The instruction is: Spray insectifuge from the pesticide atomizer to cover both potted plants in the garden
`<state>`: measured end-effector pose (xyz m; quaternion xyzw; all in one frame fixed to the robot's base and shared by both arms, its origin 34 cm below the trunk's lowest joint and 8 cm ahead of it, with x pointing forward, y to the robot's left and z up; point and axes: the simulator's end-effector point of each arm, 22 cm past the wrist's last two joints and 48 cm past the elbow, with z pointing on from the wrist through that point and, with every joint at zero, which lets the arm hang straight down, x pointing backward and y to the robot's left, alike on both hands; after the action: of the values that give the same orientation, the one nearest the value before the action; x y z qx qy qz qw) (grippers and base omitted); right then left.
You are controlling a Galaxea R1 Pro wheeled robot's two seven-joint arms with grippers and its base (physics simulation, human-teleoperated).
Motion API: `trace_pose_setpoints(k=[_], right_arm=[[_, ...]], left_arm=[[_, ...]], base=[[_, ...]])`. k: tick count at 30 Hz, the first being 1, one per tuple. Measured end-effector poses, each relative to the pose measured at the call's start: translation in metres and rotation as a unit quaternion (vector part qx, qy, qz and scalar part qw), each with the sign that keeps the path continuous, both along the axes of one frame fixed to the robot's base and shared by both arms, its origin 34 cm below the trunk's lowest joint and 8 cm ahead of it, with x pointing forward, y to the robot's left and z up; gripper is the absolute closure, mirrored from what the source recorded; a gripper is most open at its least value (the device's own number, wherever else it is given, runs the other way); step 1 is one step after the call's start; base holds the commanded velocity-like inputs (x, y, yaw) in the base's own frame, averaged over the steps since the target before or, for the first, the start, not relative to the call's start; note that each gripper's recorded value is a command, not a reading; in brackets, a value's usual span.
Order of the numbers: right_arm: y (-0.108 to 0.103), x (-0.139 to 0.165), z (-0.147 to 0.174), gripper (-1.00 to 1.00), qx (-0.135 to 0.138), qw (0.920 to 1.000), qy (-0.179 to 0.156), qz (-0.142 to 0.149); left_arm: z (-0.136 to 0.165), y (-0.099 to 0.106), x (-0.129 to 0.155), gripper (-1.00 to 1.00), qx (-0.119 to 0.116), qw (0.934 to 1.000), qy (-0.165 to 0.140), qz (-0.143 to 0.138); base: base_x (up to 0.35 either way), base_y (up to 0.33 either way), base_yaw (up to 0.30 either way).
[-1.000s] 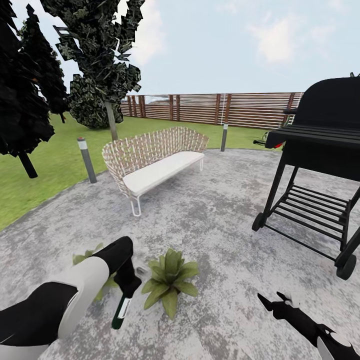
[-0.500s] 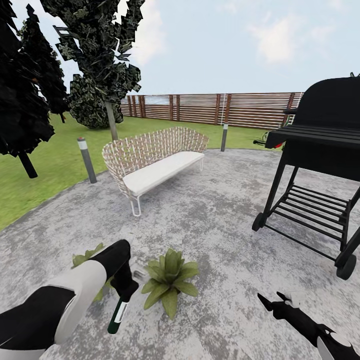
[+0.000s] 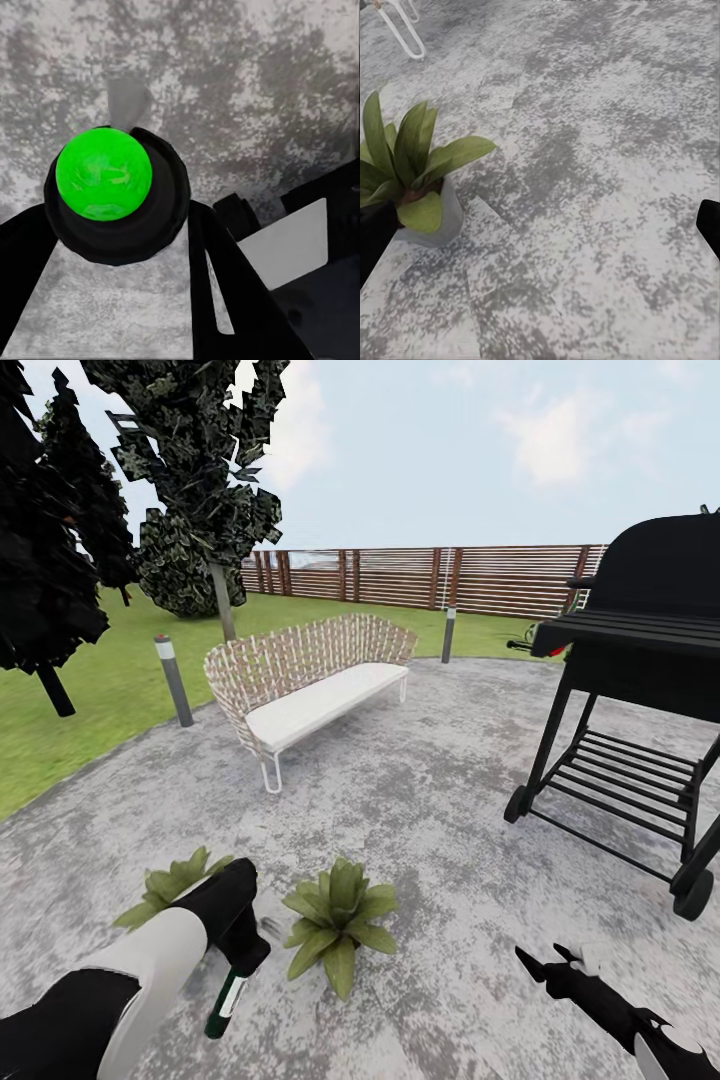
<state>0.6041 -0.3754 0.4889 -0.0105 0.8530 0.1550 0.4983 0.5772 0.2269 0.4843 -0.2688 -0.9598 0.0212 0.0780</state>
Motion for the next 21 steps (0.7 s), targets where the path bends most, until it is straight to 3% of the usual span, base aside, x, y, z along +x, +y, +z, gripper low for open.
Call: trace_pose_setpoints(k=[10, 18, 21], right_arm=[[0.0, 0.0, 0.0, -1.0, 0.0, 1.0, 0.0, 0.0], [-0.005, 0.0, 0.001, -1.0, -0.003, 1.0, 0.0, -0.001], [-0.005, 0.0, 0.001, -1.0, -0.004, 1.0, 0.0, -0.001]], left_arm=[[0.003, 0.0, 0.006, 1.0, 0.003, 0.9999, -0.009, -0.004], [0.002, -0.006, 0.004, 1.0, 0.0, 1.0, -0.007, -0.007], [-0.008, -0.007, -0.01, 1.0, 0.0, 1.0, 0.004, -0.008]], base=[[0.056, 0.0, 0.0], [0.181, 0.0, 0.0], [0.013, 0.0, 0.0]])
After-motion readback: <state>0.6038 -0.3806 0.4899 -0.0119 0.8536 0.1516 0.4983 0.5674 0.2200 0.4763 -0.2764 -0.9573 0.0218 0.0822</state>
